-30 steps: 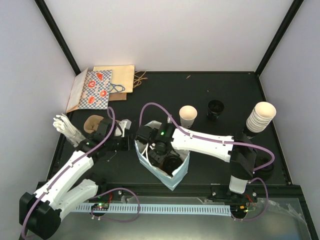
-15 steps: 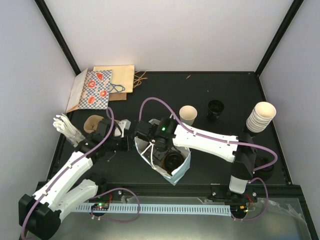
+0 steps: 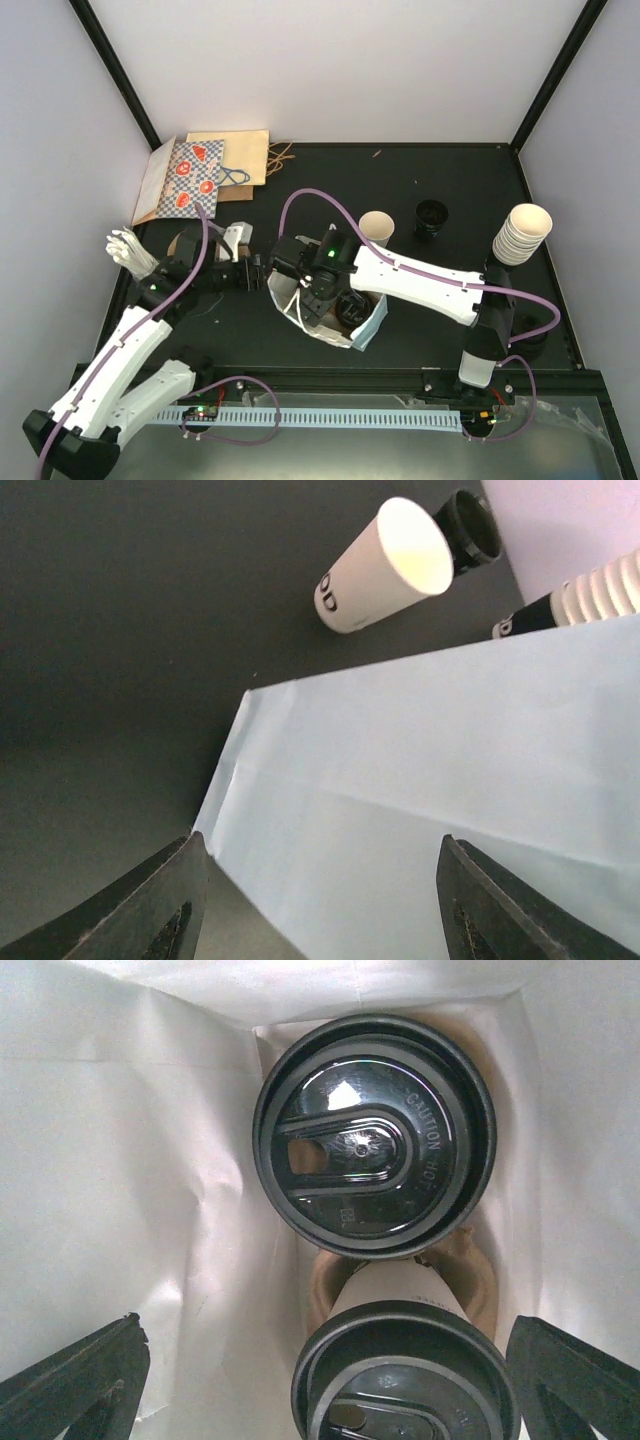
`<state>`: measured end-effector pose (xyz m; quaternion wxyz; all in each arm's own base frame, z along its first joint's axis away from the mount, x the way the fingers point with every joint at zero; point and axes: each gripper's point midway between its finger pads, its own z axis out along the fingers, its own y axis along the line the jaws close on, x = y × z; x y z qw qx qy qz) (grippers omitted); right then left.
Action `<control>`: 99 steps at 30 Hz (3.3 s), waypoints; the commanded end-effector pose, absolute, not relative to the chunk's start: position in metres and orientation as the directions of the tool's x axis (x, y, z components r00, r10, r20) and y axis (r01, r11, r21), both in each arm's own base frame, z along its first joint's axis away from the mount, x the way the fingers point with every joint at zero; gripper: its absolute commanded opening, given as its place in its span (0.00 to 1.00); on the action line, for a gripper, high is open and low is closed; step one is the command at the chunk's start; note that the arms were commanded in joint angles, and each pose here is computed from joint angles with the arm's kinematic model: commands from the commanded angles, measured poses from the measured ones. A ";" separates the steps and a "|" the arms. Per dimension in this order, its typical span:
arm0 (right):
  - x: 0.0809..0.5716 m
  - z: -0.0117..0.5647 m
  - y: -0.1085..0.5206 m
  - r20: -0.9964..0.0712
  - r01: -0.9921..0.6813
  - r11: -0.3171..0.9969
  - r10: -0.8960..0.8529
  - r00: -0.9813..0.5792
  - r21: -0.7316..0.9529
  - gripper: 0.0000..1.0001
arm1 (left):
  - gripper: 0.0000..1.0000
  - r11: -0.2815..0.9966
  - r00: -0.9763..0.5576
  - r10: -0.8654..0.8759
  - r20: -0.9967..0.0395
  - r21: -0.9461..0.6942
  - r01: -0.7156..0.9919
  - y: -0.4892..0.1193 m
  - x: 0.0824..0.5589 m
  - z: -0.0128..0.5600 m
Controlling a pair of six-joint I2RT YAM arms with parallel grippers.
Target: Pack the takeout coffee
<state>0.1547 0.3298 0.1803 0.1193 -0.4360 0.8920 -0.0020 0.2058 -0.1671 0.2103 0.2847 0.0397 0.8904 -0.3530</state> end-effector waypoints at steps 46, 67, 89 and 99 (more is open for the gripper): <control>0.178 0.255 0.332 -0.435 -0.755 0.644 -0.719 -0.542 -0.123 1.00 | 0.14 0.699 -0.796 0.092 -0.599 -0.530 0.480 -0.182 0.179 0.267; 0.207 0.420 0.290 -0.886 -0.594 0.802 -0.323 -0.333 -0.069 1.00 | 0.17 0.723 -0.798 0.088 -0.596 -0.513 0.463 -0.183 0.191 0.266; 0.157 0.456 0.233 -0.953 -0.692 0.702 -0.065 -0.295 0.166 1.00 | 0.73 0.726 -0.753 0.135 -0.644 -0.453 0.517 -0.194 0.207 0.293; 0.157 0.442 0.222 -0.948 -0.665 0.722 -0.040 -0.315 0.191 1.00 | 0.59 0.807 -0.753 0.267 -0.601 -0.287 0.516 -0.204 0.226 0.280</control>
